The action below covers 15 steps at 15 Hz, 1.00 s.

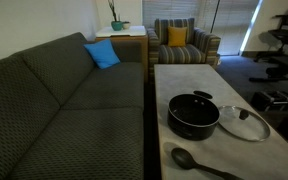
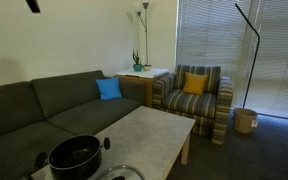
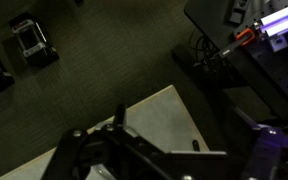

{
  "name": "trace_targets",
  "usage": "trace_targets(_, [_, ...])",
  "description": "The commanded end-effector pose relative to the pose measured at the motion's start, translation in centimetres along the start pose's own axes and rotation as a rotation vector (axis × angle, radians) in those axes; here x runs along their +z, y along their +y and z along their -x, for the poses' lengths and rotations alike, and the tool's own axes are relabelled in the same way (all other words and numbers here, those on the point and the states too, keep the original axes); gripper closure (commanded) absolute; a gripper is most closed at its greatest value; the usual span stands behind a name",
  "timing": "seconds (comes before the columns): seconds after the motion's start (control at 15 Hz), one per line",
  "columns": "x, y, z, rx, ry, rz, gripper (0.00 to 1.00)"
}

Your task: Put the black ladle inside the black pot

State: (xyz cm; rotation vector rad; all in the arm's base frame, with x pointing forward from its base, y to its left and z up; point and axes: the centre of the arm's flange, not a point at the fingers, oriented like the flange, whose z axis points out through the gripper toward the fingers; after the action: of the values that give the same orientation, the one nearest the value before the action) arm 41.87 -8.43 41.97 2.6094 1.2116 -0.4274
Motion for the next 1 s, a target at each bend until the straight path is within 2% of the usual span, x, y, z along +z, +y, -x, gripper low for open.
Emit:
trace_targets(0.0, [0.3,0.3,-0.9,-0.029,-0.012,-0.004,0.0])
trace_targets(0.4, [0.6,1.0,-2.5,-0.051,-0.037,-0.004,0.0])
trace_targets(0.53, [0.8,1.2,-4.3,-0.07,-0.056,0.014,0.0])
trace_targets(0.93, [3.9,2.8,-13.9,-0.325,0.011,0.056,0.0])
